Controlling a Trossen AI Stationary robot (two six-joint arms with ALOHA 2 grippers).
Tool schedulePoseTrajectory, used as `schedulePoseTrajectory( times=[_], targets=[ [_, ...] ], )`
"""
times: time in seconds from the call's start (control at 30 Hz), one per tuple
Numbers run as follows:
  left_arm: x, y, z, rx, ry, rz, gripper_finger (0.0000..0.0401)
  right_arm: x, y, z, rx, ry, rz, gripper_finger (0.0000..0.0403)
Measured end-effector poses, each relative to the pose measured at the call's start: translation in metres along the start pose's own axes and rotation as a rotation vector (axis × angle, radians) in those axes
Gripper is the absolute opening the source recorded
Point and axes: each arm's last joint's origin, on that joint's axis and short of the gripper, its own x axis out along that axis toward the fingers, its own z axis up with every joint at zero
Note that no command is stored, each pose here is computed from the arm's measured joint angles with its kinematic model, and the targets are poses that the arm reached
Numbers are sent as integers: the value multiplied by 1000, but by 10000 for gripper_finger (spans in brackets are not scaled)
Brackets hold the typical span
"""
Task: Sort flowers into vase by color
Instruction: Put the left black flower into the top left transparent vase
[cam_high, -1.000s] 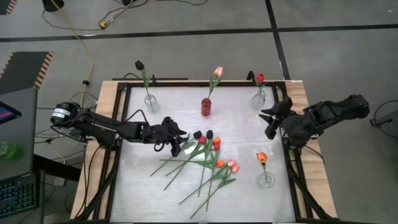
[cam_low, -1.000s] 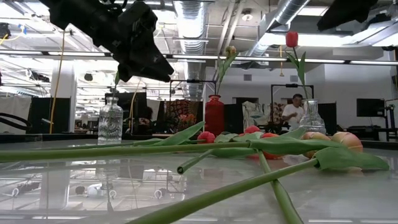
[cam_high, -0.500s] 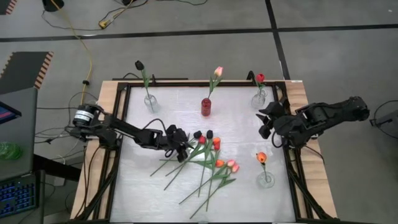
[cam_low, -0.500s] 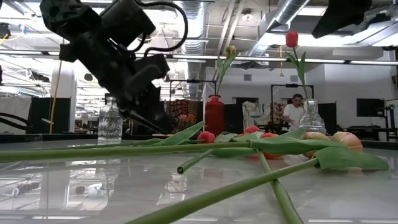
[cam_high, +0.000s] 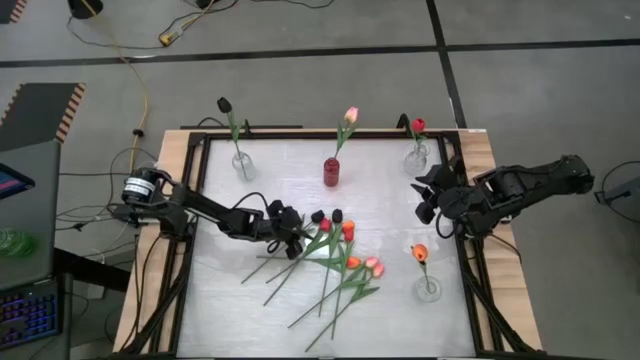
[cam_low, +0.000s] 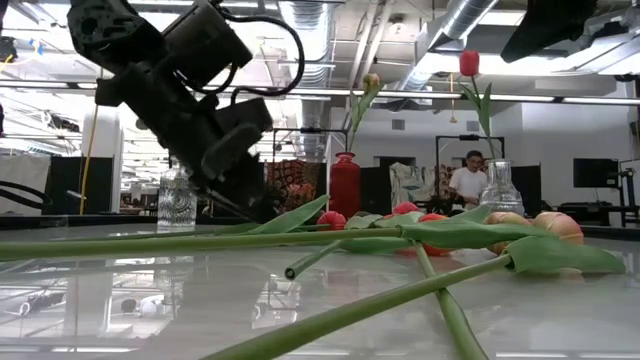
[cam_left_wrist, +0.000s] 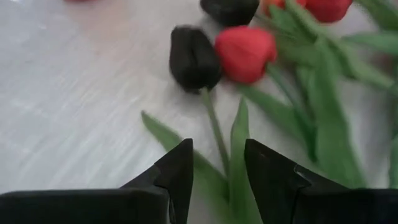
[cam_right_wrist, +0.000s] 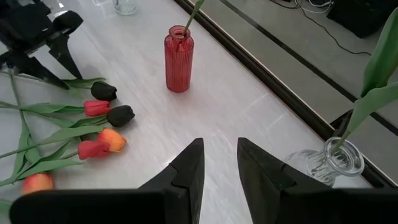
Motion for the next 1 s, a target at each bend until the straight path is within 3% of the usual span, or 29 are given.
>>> schedulePoseTrajectory(
  times=[0.33,0.67,1.0],
  targets=[
    [11,1,-7,8,34,18,123,0,0,0,7,-4,4,121],
    [11,1,-4,-31,14,5,19,0,0,1,7,-4,4,121],
    [-7,17,29,-139,-119,-2,2,0,0,1,7,-4,4,121]
  ],
)
